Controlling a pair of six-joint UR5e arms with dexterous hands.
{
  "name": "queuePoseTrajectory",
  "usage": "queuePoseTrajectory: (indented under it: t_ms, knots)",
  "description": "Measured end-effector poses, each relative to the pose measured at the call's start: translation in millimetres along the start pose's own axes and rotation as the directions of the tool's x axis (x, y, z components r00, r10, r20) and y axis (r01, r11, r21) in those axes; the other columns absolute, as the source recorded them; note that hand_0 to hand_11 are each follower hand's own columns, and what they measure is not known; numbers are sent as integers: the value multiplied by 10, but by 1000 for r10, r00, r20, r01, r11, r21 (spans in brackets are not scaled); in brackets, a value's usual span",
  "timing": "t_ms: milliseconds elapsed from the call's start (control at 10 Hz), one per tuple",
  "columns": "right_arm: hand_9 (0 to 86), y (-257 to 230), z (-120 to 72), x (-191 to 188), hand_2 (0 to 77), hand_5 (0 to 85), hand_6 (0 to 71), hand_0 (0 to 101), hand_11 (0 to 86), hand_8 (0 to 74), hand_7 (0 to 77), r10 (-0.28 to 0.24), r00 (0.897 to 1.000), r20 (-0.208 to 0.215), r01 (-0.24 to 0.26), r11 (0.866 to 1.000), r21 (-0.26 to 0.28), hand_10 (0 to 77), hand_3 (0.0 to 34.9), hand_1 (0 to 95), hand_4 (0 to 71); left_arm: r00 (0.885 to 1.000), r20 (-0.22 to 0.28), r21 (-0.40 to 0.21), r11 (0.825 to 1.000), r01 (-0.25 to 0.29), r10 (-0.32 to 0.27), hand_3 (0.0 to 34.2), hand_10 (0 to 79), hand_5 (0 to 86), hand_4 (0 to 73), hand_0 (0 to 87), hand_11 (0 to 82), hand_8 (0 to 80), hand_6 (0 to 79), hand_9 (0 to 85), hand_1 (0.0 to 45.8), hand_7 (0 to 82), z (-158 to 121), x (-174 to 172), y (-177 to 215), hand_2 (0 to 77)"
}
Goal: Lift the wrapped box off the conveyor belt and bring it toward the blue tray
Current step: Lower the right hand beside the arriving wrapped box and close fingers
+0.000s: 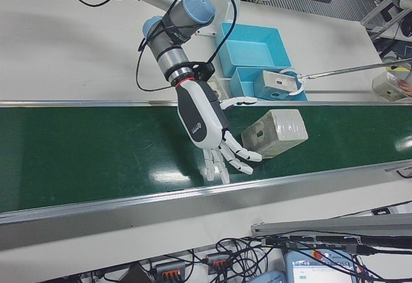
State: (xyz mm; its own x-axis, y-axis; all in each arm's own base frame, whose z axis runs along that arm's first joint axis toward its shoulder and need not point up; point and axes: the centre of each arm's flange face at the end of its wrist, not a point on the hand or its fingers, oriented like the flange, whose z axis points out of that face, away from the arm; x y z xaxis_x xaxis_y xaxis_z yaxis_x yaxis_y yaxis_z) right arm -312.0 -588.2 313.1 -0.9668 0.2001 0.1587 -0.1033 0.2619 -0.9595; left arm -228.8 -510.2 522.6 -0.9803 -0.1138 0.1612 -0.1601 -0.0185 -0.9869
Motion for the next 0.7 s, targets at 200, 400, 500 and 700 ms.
queuePoseTrajectory:
  t_ms: [200, 400, 500, 700]
  knots:
    - [38, 16, 83, 111, 158, 235, 0, 418, 11, 0, 191, 7, 1000, -8, -7, 1000, -7, 5, 300, 98, 60, 1000, 0, 0, 1000, 0, 0, 0, 0, 5, 5, 0, 0, 0, 5, 5, 0, 5, 0, 0, 0, 11]
    - [38, 75, 124, 164, 147, 235, 0, 408, 11, 0, 191, 14, 1000, -11, -14, 1000, -16, 5, 303, 98, 60, 1000, 0, 0, 1000, 0, 0, 0, 5, 5, 5, 0, 0, 5, 5, 0, 0, 5, 0, 0, 0, 5]
    - [38, 105, 134, 188, 147, 235, 0, 406, 11, 0, 191, 17, 1000, -13, -17, 1000, -20, 5, 304, 98, 71, 1000, 0, 0, 1000, 0, 0, 0, 5, 5, 5, 0, 0, 5, 5, 0, 0, 5, 0, 0, 0, 5]
    - [38, 136, 135, 257, 153, 240, 0, 407, 11, 0, 196, 21, 1000, -21, -21, 999, -24, 5, 303, 98, 71, 1000, 0, 0, 1000, 0, 0, 0, 5, 5, 5, 0, 0, 5, 5, 5, 0, 5, 0, 0, 0, 5]
